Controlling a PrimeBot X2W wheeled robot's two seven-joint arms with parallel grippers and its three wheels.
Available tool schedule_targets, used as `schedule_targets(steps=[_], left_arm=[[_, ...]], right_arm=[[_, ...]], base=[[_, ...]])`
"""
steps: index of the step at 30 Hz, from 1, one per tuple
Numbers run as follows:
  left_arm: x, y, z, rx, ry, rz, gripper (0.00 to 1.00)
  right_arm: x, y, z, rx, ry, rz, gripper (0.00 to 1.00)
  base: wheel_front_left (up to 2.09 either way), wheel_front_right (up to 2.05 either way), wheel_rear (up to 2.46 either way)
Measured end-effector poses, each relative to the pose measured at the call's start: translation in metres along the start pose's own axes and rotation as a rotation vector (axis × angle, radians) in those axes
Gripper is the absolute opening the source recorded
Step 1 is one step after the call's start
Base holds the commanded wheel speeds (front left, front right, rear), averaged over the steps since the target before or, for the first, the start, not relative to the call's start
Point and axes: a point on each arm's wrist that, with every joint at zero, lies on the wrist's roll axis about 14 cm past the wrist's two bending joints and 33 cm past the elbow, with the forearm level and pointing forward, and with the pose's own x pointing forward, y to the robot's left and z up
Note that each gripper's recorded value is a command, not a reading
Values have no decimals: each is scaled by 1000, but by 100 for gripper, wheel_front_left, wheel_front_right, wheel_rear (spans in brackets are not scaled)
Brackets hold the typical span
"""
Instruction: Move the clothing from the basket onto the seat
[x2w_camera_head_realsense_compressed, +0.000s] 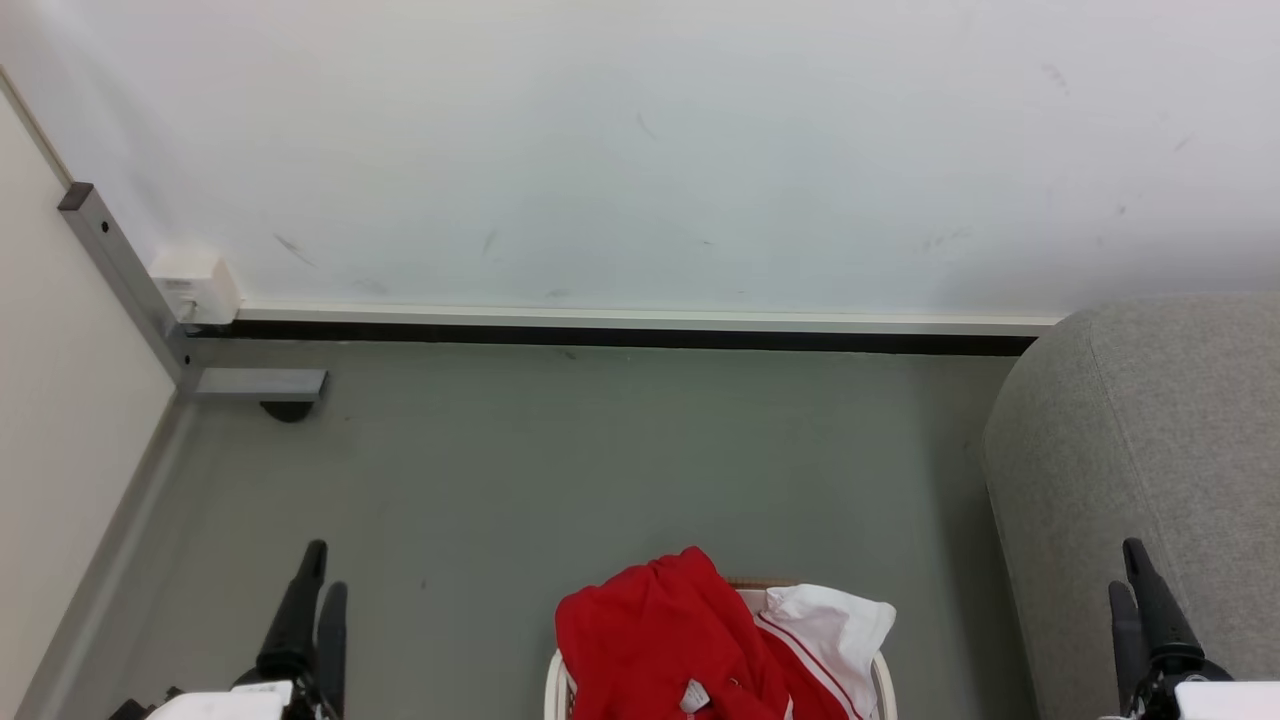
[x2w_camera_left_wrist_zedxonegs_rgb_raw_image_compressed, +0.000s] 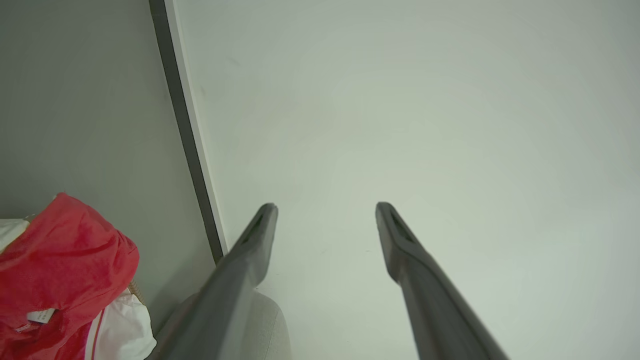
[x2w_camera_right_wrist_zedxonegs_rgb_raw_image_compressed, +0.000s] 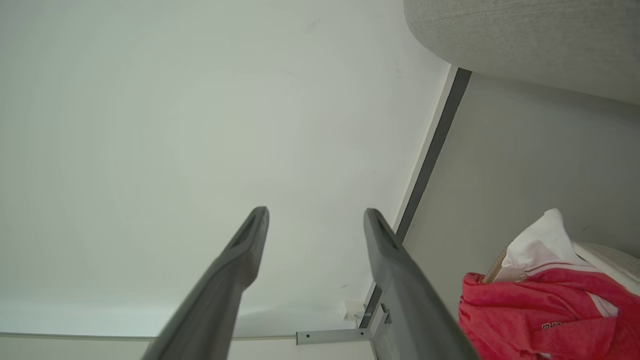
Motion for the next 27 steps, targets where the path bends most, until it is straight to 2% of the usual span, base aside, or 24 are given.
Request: schedule_targets(steps=[5,12,21,27], left_arm=[[0,1,1,53,-14,4,100],[1,0,0,174,-19,14,100],[3,-5,-6,363,-18,19,100],[3,-7,-13,526,-4,9,100]], right_arm=[[0,-2,-2,-77,-3,-10,100],[4,6,-2,-244,-7,11,100],[6,10,-10,-480,11,28,100],[6,12,-14,-658,35,43,100]], base=[[0,0,0],[0,0,0],[0,0,0],[0,0,0]])
